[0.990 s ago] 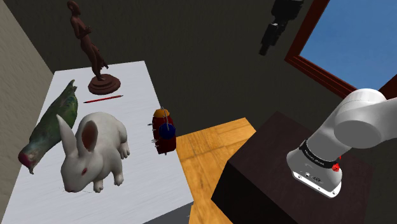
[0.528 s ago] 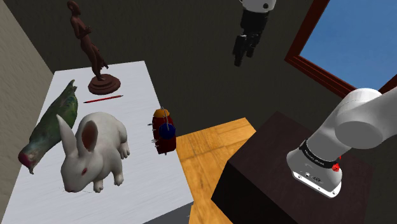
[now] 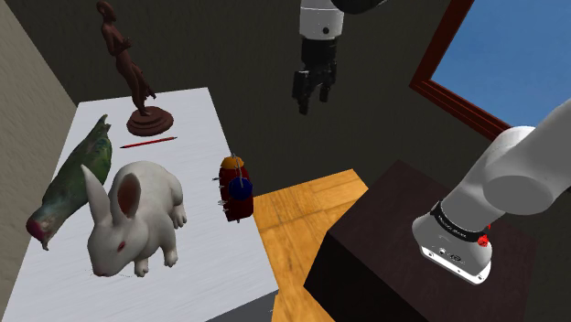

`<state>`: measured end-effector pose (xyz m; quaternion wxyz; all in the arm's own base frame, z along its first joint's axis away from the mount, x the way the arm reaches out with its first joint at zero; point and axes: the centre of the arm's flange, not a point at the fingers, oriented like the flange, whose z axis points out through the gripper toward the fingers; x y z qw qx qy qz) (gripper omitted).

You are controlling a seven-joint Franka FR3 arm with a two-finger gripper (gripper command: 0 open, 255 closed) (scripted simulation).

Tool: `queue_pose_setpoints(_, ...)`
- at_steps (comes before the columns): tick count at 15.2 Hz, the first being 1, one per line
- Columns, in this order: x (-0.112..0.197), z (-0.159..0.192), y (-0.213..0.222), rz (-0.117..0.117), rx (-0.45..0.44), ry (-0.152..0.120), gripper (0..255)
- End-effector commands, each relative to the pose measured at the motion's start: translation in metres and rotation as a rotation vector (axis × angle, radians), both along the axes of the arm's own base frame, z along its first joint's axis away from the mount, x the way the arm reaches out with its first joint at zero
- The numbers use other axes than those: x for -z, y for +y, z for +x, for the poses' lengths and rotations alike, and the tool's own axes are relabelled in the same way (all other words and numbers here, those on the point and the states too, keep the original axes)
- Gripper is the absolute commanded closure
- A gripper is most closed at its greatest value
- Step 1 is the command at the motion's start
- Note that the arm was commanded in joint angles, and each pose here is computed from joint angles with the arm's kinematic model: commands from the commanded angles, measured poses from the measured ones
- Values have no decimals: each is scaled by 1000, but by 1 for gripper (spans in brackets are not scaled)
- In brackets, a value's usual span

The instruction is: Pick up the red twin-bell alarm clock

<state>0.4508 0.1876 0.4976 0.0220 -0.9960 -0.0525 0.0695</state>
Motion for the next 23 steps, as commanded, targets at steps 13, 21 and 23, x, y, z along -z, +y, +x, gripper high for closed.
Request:
queue_pose_setpoints(13, 87, 95, 143, 96, 41, 211, 0)
queue_pose_setpoints(21, 135, 126, 193, 129, 55, 286, 0)
queue_pose_setpoints(23, 146, 126, 193, 129, 55, 286, 0)
